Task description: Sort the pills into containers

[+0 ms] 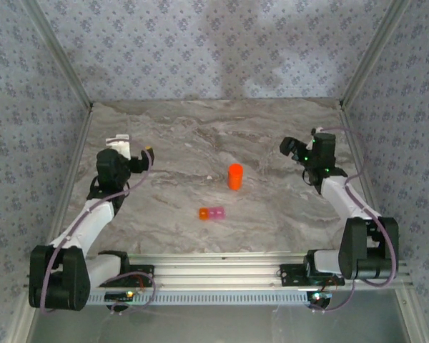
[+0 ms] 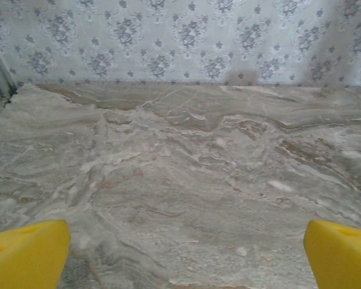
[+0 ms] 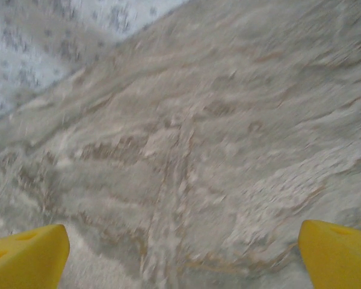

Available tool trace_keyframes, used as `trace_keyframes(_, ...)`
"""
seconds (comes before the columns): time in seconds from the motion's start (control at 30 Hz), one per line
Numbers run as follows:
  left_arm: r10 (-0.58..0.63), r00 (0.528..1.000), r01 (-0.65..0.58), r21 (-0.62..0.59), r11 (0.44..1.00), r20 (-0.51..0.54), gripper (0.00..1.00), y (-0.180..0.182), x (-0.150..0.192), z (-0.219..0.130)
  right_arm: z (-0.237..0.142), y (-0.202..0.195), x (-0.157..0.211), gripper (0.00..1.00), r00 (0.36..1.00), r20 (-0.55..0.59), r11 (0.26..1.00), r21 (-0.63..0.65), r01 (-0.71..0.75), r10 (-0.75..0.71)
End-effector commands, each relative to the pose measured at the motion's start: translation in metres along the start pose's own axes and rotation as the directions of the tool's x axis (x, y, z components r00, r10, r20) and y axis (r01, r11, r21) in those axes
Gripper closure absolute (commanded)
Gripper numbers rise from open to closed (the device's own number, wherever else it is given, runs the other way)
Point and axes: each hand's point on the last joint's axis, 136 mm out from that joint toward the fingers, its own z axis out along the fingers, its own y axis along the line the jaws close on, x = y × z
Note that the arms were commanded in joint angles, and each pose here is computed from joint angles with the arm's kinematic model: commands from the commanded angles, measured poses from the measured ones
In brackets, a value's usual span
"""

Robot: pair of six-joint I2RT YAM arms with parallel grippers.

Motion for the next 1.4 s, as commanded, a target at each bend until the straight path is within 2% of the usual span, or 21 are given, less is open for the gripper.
trace_keyframes(0.0,-0.044,0.999,0.044,0.008,0.999,0.024,0.01,-0.009,-0.016,-0.005,0.006,0.017,0.021,0.0,0.994,-0.113,0.999,-0.033,0.005,-0.009)
trace_keyframes(0.2,-0.097,0.995,0.097,0.012,0.995,-0.018,0.01,-0.024,-0.002,-0.008,0.01,0.058,0.056,0.04,0.96,-0.222,0.983,-0.109,0.151,-0.172)
trace_keyframes(0.47,-0.173,0.981,0.173,-0.006,0.985,-0.083,0.01,-0.035,0.029,-0.012,-0.005,0.104,0.08,0.07,0.885,-0.266,0.921,-0.192,0.34,-0.382)
trace_keyframes(0.7,-0.18,0.974,0.181,-0.002,0.983,-0.139,0.01,-0.05,0.054,-0.013,-0.039,0.145,0.11,0.09,0.814,-0.261,0.846,-0.292,0.446,-0.519)
trace_keyframes(0.9,-0.225,0.958,0.223,-0.031,0.974,-0.176,0.01,-0.049,0.071,-0.011,-0.077,0.172,0.153,0.1,0.71,-0.25,0.74,-0.386,0.55,-0.658)
trace_keyframes(1.07,-0.255,0.95,0.247,-0.067,0.967,-0.18,0.01,-0.045,0.081,-0.013,-0.091,0.188,0.191,0.09,0.656,-0.269,0.688,-0.483,0.542,-0.706)
trace_keyframes(1.37,-0.293,0.937,0.271,-0.132,0.953,-0.192,0.01,-0.034,0.098,-0.022,-0.066,0.207,0.248,0.09,0.563,-0.329,0.631,-0.589,0.505,-0.758)
